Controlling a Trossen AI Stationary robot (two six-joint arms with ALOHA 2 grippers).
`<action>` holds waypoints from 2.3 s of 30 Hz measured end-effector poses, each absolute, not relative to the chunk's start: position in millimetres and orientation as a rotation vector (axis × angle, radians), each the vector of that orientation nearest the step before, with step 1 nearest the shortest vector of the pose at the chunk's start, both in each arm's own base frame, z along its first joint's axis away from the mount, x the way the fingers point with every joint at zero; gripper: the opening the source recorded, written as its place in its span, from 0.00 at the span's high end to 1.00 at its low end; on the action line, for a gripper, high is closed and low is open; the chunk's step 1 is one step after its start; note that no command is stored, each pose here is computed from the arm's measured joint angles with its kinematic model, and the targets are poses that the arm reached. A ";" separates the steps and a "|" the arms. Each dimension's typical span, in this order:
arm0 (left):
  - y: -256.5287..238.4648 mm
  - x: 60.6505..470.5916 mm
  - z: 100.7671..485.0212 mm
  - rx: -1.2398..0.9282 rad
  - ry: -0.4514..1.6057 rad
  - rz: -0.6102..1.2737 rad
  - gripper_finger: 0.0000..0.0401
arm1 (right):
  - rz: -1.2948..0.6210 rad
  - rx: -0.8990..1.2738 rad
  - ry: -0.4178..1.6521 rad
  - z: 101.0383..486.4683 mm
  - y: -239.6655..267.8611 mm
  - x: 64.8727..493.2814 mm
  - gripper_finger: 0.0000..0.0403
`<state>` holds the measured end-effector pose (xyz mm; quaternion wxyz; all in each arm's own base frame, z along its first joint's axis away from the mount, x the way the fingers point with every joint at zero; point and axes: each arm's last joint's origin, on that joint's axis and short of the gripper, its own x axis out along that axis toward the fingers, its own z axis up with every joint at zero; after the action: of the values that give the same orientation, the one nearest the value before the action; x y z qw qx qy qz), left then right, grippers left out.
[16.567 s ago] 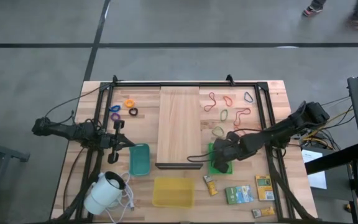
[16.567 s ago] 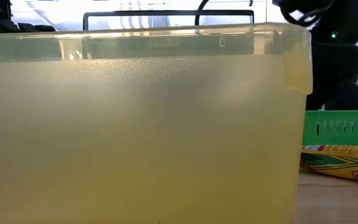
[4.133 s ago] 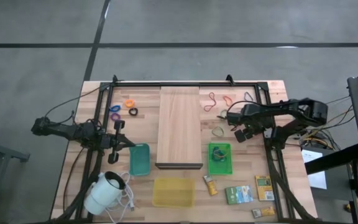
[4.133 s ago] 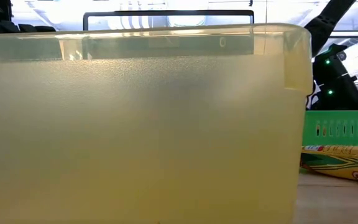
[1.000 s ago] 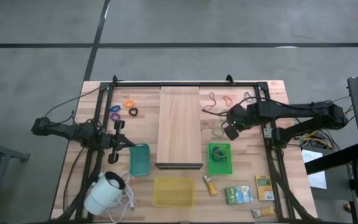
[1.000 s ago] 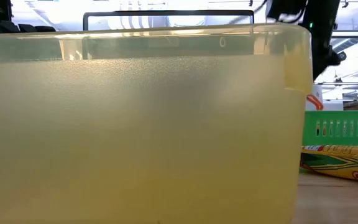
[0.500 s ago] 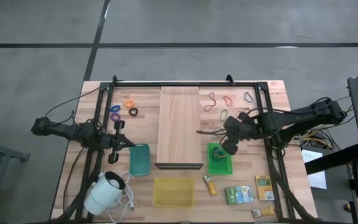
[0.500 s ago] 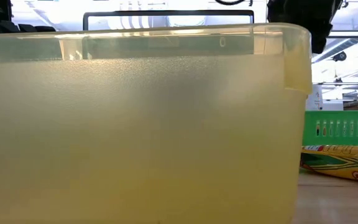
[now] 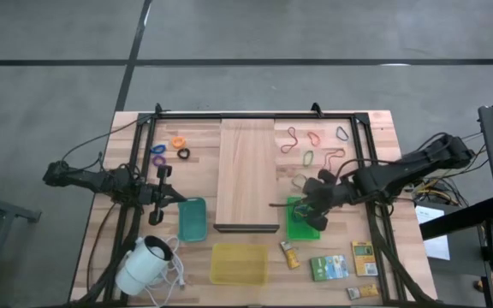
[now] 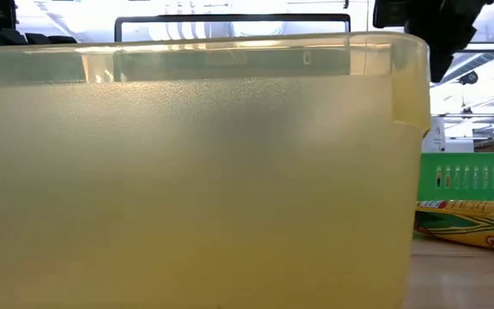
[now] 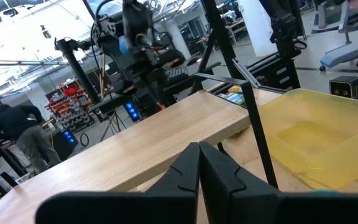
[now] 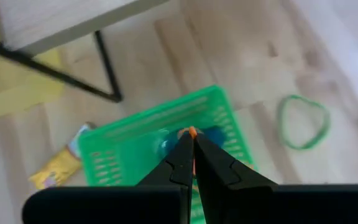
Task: Pick & Place Office Desk Supplies
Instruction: Put the bottom orange rubber band into the green bin, then put the bottom red rubber band into the green bin
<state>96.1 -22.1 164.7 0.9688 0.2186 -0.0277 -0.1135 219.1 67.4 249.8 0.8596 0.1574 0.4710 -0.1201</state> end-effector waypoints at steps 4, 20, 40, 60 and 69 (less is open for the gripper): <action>-22.1 96.1 164.7 0.442 -0.056 -0.229 0.97 | -0.182 0.346 1.018 239.8 77.6 225.0 0.98; -22.2 96.2 164.4 0.442 -0.054 -0.230 0.97 | -0.151 0.424 1.237 182.6 99.9 253.1 0.98; -22.2 96.4 164.3 0.442 -0.051 -0.230 0.97 | -0.251 0.509 1.284 164.5 102.8 258.2 0.96; -22.1 96.4 164.3 0.442 -0.051 -0.229 0.97 | -0.183 0.450 1.225 165.8 103.9 262.8 0.69; -22.1 96.4 164.2 0.443 -0.051 -0.229 0.97 | -0.218 0.452 1.195 180.0 101.5 260.0 0.68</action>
<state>96.4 -22.1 164.2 0.9688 0.2190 -0.0251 -0.1135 260.0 101.5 180.0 0.7973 0.2105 0.5565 -0.1015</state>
